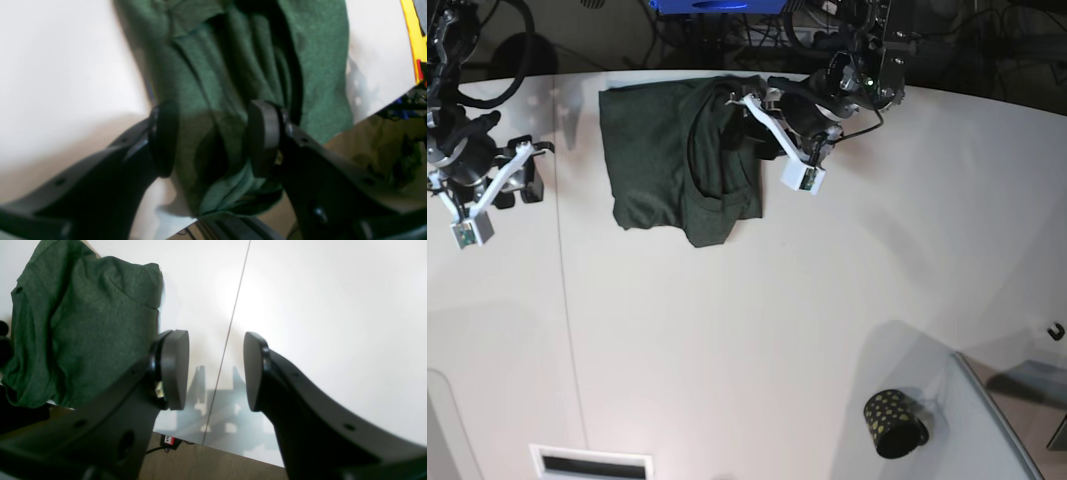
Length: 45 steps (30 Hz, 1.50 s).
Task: Layout the t-shirt on the table in an organized manner, then fold the t-shirt properly
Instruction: 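Tuck the loose fabric edge with the left gripper into the bundle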
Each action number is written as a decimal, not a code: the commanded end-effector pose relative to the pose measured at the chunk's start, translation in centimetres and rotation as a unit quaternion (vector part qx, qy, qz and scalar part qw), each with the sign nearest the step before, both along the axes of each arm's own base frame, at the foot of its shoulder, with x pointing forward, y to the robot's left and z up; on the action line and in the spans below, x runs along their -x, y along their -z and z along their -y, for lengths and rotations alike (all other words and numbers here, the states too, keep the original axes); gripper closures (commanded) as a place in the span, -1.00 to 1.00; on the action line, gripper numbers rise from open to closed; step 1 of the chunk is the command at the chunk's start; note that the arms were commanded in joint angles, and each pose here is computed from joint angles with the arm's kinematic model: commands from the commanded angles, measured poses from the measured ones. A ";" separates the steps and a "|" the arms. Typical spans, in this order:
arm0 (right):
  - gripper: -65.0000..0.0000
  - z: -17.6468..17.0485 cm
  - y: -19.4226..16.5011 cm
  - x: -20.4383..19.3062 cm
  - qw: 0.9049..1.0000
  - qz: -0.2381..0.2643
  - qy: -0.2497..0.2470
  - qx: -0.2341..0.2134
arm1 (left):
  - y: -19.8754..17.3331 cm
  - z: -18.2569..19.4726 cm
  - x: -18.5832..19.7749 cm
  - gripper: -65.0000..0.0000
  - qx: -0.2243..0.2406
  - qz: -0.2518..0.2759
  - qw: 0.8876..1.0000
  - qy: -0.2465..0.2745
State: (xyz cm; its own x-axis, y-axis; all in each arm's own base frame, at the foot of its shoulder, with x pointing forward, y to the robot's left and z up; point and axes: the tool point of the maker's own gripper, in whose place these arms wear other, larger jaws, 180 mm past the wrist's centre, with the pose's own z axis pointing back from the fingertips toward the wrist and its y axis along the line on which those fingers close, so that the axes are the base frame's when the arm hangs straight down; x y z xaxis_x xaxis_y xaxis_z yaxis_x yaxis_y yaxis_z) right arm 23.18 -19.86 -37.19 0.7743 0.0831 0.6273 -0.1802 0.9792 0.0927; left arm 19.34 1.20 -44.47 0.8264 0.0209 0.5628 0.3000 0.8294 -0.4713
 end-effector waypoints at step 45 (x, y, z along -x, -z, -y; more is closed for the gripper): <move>0.23 -19.9 2.5 4.5 0.902 0.027 -0.399 0.160 | -2.8 -33.3 7.1 1.00 -0.264 -0.033 0.908 -0.324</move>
State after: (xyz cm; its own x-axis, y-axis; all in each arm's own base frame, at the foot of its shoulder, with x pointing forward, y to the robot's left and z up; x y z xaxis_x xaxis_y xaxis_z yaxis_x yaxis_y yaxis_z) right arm 18.20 -0.37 -40.43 0.3599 0.8051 0.4714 -0.8447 0.4957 -0.2017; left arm 11.72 34.24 -42.52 0.7786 0.2802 0.5615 -0.3617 0.9316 0.0366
